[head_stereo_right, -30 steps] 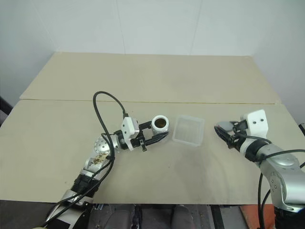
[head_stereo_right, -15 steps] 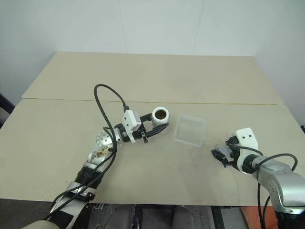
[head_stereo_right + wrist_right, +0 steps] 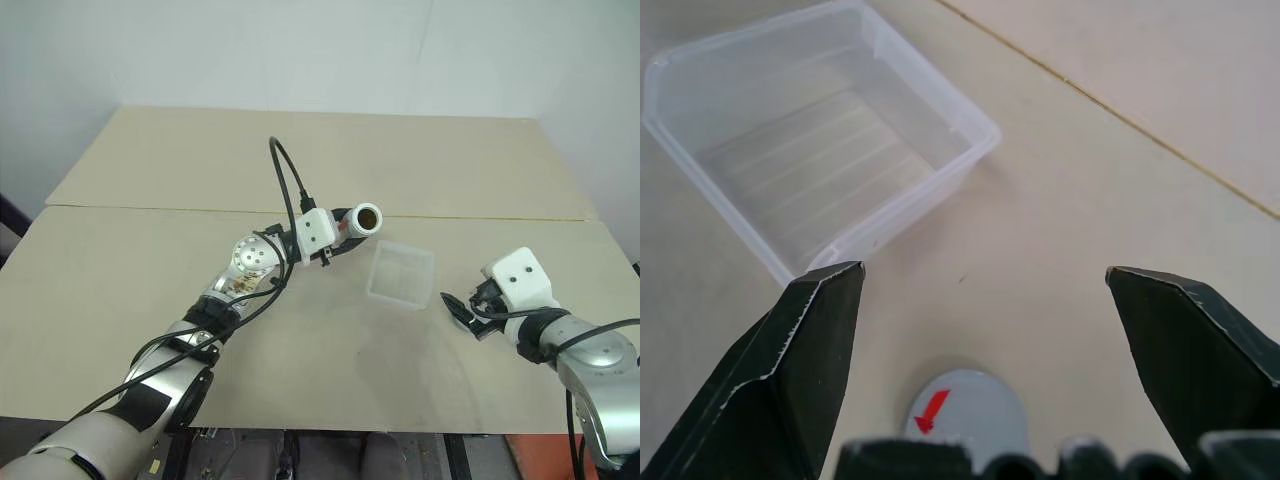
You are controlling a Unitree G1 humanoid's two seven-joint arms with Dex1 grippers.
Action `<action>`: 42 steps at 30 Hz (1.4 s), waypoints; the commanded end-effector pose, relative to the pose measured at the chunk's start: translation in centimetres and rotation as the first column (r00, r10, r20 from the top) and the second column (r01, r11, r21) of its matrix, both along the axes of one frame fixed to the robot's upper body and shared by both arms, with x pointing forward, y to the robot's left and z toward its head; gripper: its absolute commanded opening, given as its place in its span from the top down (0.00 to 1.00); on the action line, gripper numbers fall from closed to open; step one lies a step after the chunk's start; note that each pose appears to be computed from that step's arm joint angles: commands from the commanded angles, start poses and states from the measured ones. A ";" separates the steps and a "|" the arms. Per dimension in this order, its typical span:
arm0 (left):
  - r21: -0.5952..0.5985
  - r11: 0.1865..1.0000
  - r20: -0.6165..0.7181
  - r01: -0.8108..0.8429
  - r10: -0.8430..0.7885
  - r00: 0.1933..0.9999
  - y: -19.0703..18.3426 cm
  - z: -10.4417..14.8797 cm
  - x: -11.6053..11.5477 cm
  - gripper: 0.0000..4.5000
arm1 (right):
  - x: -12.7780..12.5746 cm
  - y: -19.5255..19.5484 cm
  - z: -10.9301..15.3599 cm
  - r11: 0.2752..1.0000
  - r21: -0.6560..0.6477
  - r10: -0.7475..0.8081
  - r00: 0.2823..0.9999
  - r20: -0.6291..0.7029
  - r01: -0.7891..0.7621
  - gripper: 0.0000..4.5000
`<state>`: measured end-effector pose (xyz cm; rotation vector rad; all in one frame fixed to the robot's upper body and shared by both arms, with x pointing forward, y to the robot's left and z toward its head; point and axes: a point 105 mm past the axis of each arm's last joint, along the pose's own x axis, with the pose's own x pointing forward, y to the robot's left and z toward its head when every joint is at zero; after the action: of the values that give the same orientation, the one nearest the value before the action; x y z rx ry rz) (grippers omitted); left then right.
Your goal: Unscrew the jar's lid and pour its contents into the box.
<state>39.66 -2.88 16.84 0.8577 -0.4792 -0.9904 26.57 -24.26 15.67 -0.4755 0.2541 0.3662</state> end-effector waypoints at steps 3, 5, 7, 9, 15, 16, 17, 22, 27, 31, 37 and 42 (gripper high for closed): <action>0.166 0.986 0.423 -0.004 -0.068 0.904 -4.1 2.7 -0.3 0.57 | -3.2 2.4 1.8 0.989 -0.002 0.146 0.987 0.062 -0.146 0.00; 0.221 0.975 0.538 -0.028 -0.098 0.837 -5.2 2.9 -0.5 0.57 | -3.8 2.6 1.4 0.990 0.016 0.139 0.988 0.061 -0.141 0.00; 0.292 0.954 0.652 -0.065 -0.149 0.744 -6.0 2.8 -0.5 0.57 | -4.0 2.8 1.5 0.991 0.039 0.124 0.990 0.072 -0.127 0.00; 0.336 0.937 0.723 -0.092 -0.194 0.663 -6.3 2.6 -0.6 0.57 | -4.1 3.0 1.5 0.991 0.048 0.117 0.990 0.080 -0.121 0.00; 0.405 0.901 0.855 -0.157 -0.312 0.414 -6.9 2.4 -0.9 0.57 | -4.5 3.4 1.5 0.993 0.064 0.095 0.991 0.093 -0.102 0.00; 0.418 0.893 0.862 -0.166 -0.333 0.382 -6.9 2.3 -0.9 0.57 | -4.5 3.4 1.5 0.993 0.063 0.091 0.991 0.093 -0.098 0.00; 0.426 0.889 0.866 -0.168 -0.347 0.360 -6.9 2.2 -1.0 0.57 | -4.6 3.4 1.5 0.993 0.066 0.087 0.992 0.093 -0.093 0.00; 0.480 0.860 0.866 -0.173 -0.434 0.248 -6.8 1.7 -1.2 0.57 | -4.6 3.5 1.7 0.993 0.087 0.077 0.991 0.105 -0.086 0.00; 0.545 0.815 0.838 -0.197 -0.518 0.174 -6.6 1.1 -1.2 0.57 | -4.2 3.5 1.8 0.992 0.088 0.075 0.991 0.110 -0.085 0.00; 0.560 0.800 0.828 -0.217 -0.533 0.172 -6.4 0.9 -1.0 0.57 | -4.0 3.5 1.7 0.993 0.082 0.076 0.992 0.104 -0.085 0.00; 0.518 0.825 0.850 -0.226 -0.467 0.242 -6.1 1.3 -0.5 0.57 | -3.5 3.5 1.4 0.993 0.080 0.077 0.992 0.098 -0.085 0.00; 0.390 0.901 0.789 -0.191 -0.221 0.573 -5.0 1.5 0.5 0.57 | -3.3 3.3 1.5 0.994 0.067 0.075 0.992 0.101 -0.082 0.00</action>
<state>39.83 -8.28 17.85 1.8592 -1.1765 -0.6449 23.23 -20.85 16.34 -0.4036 0.1588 0.4406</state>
